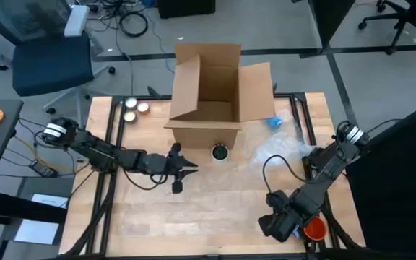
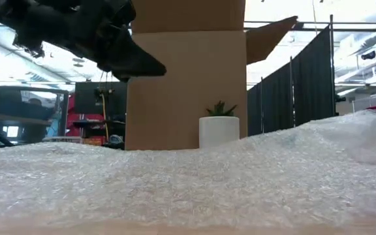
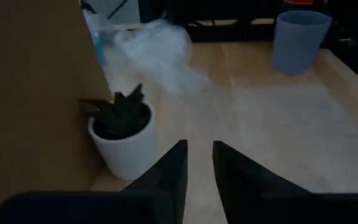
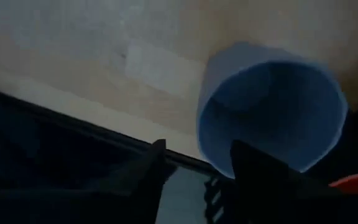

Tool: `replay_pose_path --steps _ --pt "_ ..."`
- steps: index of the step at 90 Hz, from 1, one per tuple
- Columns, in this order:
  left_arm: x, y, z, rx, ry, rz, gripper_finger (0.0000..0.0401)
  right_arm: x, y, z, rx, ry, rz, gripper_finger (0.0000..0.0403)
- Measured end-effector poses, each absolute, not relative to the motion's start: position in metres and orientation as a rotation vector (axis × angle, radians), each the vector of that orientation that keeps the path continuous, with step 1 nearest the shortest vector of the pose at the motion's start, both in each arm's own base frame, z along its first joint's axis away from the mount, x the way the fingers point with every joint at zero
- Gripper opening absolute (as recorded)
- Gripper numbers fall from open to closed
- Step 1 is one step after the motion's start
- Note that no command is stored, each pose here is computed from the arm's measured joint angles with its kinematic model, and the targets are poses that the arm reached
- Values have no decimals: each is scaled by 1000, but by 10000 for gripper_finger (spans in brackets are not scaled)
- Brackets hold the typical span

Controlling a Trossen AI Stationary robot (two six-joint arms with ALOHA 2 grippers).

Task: Wrap mug
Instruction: Put the blue cup on the transparent bubble wrap

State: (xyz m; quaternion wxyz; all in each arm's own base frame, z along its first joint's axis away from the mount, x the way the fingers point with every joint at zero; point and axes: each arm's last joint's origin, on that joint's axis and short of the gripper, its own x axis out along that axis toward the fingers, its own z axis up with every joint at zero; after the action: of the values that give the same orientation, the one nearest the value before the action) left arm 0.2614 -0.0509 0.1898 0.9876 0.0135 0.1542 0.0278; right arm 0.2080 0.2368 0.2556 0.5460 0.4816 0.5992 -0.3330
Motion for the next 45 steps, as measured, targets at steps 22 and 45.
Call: replay_pose_path --steps 22,45 --pt "263 -45 192 27 294 2 61 218 245 233 1111 1429 -840 177" --pt "264 -46 193 44 276 -15 61 230 242 214 949 1486 -802 159"
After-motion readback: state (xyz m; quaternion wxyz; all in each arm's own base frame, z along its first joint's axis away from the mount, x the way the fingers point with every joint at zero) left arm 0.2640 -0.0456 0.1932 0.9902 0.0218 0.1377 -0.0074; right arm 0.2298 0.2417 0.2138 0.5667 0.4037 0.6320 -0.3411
